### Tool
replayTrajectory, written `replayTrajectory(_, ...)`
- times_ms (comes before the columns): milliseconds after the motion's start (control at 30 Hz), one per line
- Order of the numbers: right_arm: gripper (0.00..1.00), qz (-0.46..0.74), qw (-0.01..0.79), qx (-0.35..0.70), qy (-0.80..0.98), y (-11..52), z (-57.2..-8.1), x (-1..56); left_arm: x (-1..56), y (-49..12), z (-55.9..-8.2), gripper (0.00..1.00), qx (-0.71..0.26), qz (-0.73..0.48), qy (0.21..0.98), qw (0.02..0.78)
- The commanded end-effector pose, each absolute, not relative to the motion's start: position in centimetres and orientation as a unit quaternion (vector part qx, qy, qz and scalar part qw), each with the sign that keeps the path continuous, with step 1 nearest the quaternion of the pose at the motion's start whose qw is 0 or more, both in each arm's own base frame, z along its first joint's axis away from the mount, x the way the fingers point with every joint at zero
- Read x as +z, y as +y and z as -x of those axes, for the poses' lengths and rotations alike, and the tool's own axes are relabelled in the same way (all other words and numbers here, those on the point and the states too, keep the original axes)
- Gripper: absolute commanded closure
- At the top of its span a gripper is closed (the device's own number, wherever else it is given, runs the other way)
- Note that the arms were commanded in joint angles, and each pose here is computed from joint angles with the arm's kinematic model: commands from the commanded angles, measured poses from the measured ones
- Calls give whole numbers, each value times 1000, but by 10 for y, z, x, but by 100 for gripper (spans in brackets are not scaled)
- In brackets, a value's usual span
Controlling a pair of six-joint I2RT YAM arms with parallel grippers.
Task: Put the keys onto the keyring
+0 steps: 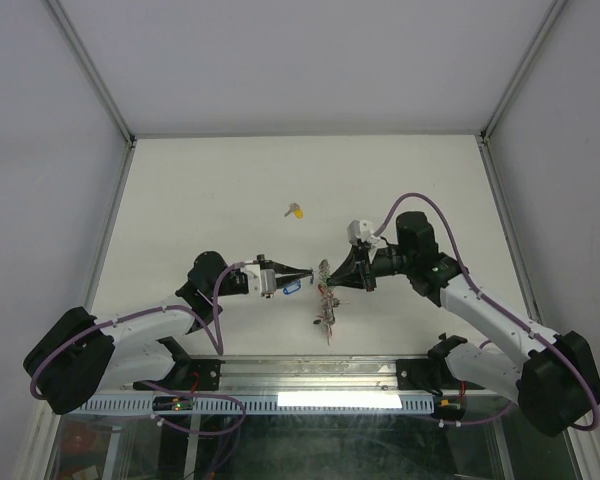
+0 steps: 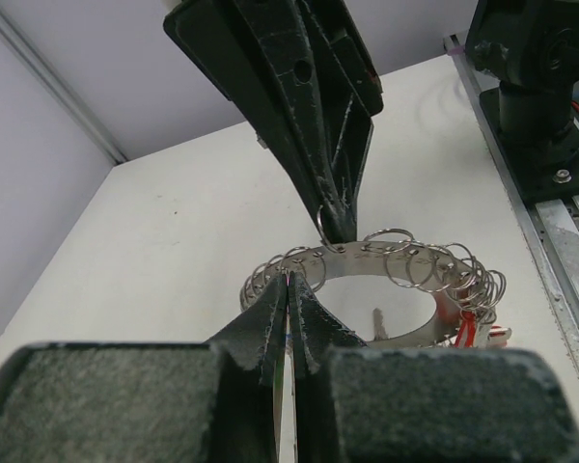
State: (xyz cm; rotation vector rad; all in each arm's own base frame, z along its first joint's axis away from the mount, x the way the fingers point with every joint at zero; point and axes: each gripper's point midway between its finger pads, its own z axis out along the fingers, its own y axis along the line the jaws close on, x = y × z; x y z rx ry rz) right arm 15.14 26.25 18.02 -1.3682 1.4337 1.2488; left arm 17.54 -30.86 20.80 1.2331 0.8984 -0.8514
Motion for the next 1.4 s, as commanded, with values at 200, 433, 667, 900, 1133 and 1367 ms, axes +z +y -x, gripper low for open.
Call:
replayTrajectory(200,100,524,423,516,530,273,-160,207,245,-316,-166,100,-388,-553,320,664)
replayTrajectory(433,100,523,421,517,531,274,-163,207,244,-320,-168,100,-391,-557,317,660)
replayTrajectory(667,100,521,425,515,531,274,-164,208,242,-322,-167,100,-396,-561,315,655)
replayTrajectory(900,100,519,428,516,530,276,-166,210,239,-323,-167,100,-400,-564,317,649)
replayTrajectory(1133,100,517,432,516,530,275,-166,212,237,-324,-166,100,-402,-568,318,644)
replayTrajectory(1367,100,517,432,516,529,275,-165,212,233,-324,-169,100,-398,-568,327,642)
